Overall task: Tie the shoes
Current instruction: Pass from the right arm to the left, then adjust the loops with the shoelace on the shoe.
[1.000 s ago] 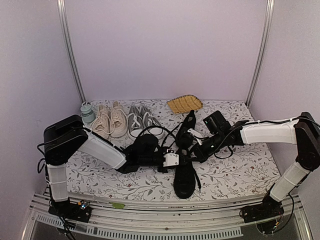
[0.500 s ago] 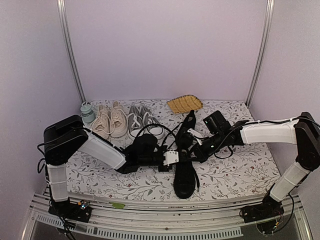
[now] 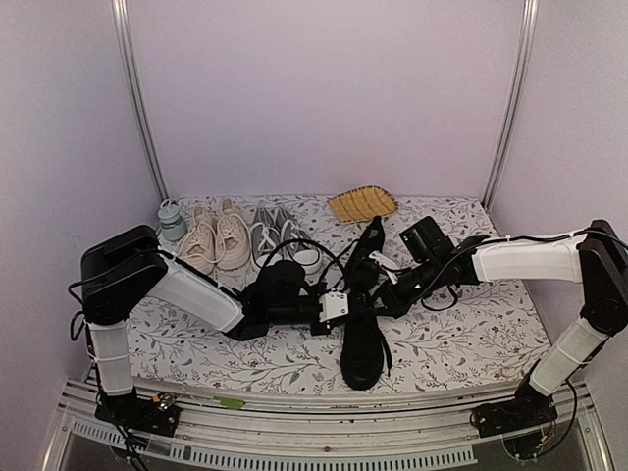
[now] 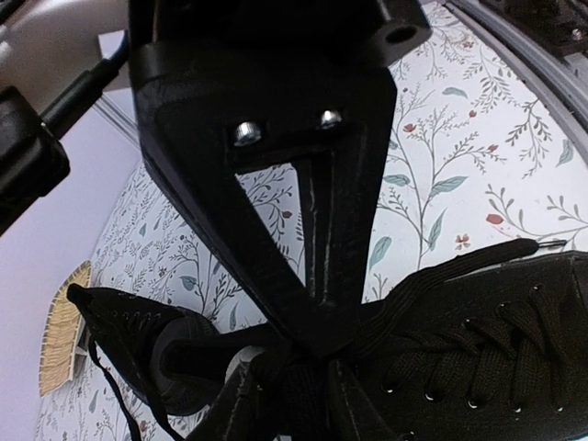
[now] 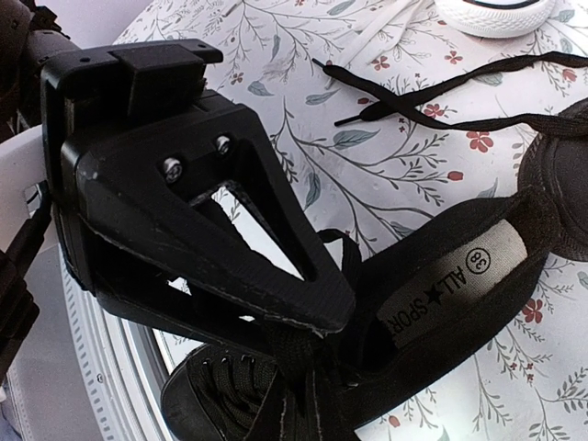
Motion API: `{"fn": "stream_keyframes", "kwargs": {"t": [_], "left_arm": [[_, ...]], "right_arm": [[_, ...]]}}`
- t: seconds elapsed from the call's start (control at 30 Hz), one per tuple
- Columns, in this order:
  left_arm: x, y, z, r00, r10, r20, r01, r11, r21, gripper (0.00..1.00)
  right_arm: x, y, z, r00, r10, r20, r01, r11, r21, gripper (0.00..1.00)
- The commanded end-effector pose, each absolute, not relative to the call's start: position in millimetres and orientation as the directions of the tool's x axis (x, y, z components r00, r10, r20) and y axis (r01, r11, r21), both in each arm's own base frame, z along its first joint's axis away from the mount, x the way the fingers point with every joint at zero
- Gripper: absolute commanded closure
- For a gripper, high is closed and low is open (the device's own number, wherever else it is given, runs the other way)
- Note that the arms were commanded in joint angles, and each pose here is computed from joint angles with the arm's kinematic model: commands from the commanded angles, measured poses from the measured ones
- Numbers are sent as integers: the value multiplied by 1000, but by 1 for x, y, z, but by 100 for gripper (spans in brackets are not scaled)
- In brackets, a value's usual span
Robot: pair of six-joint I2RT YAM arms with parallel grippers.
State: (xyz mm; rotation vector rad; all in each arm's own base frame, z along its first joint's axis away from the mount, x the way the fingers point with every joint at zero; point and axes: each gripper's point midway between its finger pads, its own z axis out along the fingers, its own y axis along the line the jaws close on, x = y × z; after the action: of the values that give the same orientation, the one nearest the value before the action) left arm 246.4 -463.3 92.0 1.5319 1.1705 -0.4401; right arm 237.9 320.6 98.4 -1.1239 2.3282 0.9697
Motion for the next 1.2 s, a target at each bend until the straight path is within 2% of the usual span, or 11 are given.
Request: {"fn": "stream_keyframes", "kwargs": {"t": [0.0, 0.17, 0.3, 0.37, 0.5, 0.57, 0.67, 0.77, 0.87, 1.17], "left_arm": [[254, -468, 112, 467, 411, -783, 822, 125, 555, 76], [255, -467, 109, 454, 424, -784, 827, 128, 548, 85], [258, -466, 88, 413, 461, -785, 844, 129, 520, 100], [262, -464, 86, 399, 473, -785, 842, 150, 518, 100], [263, -462, 86, 389, 476, -789, 842, 165, 514, 100], [263, -462, 87, 391, 471, -791, 841, 166, 515, 100], [263, -463, 89, 393, 465, -793, 839, 172, 516, 100], [263, -463, 90, 390, 458, -799, 841, 177, 512, 100], [262, -463, 91, 387, 454, -803, 842, 182, 508, 100], [261, -463, 91, 387, 451, -804, 842, 183, 508, 100]], "right_arm": [[245, 319, 110, -604, -515, -608, -794, 452, 406, 94], [242, 320, 114, -599, -514, -614, -799, 437, 413, 99], [238, 320, 117, -595, -516, -617, -803, 423, 421, 99], [236, 319, 118, -593, -518, -616, -805, 415, 425, 96], [247, 307, 135, -604, -466, -646, -793, 427, 434, 77], [257, 298, 147, -621, -408, -669, -777, 429, 460, 74], [265, 294, 148, -627, -385, -677, -770, 439, 464, 76], [270, 300, 135, -650, -388, -654, -754, 440, 488, 85], [271, 305, 121, -686, -388, -615, -725, 433, 536, 89], [261, 317, 108, -705, -402, -585, -708, 344, 617, 89]]}}
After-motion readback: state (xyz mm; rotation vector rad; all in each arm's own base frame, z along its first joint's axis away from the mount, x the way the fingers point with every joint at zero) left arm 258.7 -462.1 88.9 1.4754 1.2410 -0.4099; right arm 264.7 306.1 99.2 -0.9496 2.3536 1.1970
